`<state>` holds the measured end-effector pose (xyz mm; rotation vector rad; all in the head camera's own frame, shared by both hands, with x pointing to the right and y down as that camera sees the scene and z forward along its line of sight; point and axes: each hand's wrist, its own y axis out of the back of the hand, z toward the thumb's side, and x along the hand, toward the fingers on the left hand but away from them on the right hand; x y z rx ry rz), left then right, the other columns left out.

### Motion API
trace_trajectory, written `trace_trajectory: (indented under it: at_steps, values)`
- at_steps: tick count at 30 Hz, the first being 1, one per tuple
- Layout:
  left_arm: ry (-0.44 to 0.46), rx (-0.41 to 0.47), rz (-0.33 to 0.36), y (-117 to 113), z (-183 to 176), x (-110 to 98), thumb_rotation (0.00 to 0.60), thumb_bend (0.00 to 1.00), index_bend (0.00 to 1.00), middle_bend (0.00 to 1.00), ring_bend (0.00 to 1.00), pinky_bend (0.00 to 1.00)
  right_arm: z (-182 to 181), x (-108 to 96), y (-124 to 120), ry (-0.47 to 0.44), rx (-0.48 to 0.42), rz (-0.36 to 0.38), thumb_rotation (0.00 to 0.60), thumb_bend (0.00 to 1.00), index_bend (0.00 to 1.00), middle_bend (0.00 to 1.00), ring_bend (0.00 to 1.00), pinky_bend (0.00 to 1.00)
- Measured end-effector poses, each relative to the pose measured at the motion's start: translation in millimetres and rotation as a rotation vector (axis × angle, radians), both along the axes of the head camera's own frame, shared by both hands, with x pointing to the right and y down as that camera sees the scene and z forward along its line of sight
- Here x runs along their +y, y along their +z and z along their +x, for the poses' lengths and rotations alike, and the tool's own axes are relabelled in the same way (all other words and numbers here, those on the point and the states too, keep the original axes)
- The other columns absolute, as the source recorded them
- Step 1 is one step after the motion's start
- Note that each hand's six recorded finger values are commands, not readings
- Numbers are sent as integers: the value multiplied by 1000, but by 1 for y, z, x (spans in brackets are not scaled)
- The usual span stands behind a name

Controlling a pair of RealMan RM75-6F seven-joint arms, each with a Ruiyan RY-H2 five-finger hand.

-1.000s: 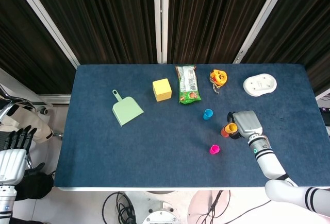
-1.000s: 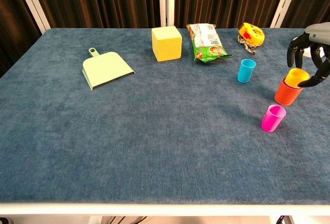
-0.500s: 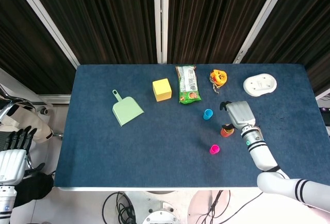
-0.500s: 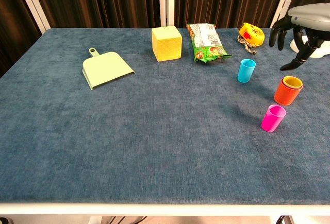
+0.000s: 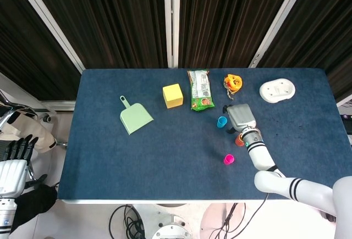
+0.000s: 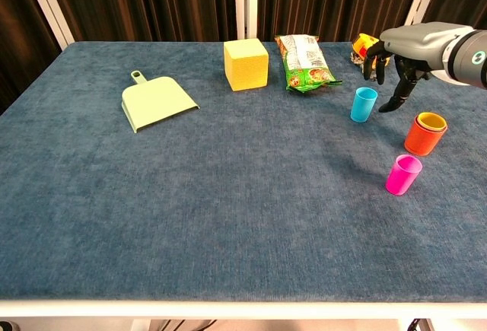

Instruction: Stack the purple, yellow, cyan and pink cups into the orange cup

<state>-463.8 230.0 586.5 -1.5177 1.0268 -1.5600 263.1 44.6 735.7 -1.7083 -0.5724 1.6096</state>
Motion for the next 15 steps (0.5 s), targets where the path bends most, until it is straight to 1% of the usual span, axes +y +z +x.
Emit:
trace_trajectory:
  at_steps: [3,7,11,15]
  values:
    - [2,0,-5,1,-1,0,600,59,30,0,0,0,-5,0,7,0,5,-4,600,52,337,402,584,713]
    - [3,2,-3,0,-1,-1,600,59,30,0,0,0,-10,1,13,-1,11,0,600,83,366,439,597,724]
    - [3,5,-10,2,-1,0,600,58,30,0,0,0,-12,1,16,-6,23,3,600,110,379,449,598,725]
    - [-3,19,-14,2,-2,0,600,58,31,0,0,0,-14,1,20,-5,34,1,600,130,414,467,598,725]
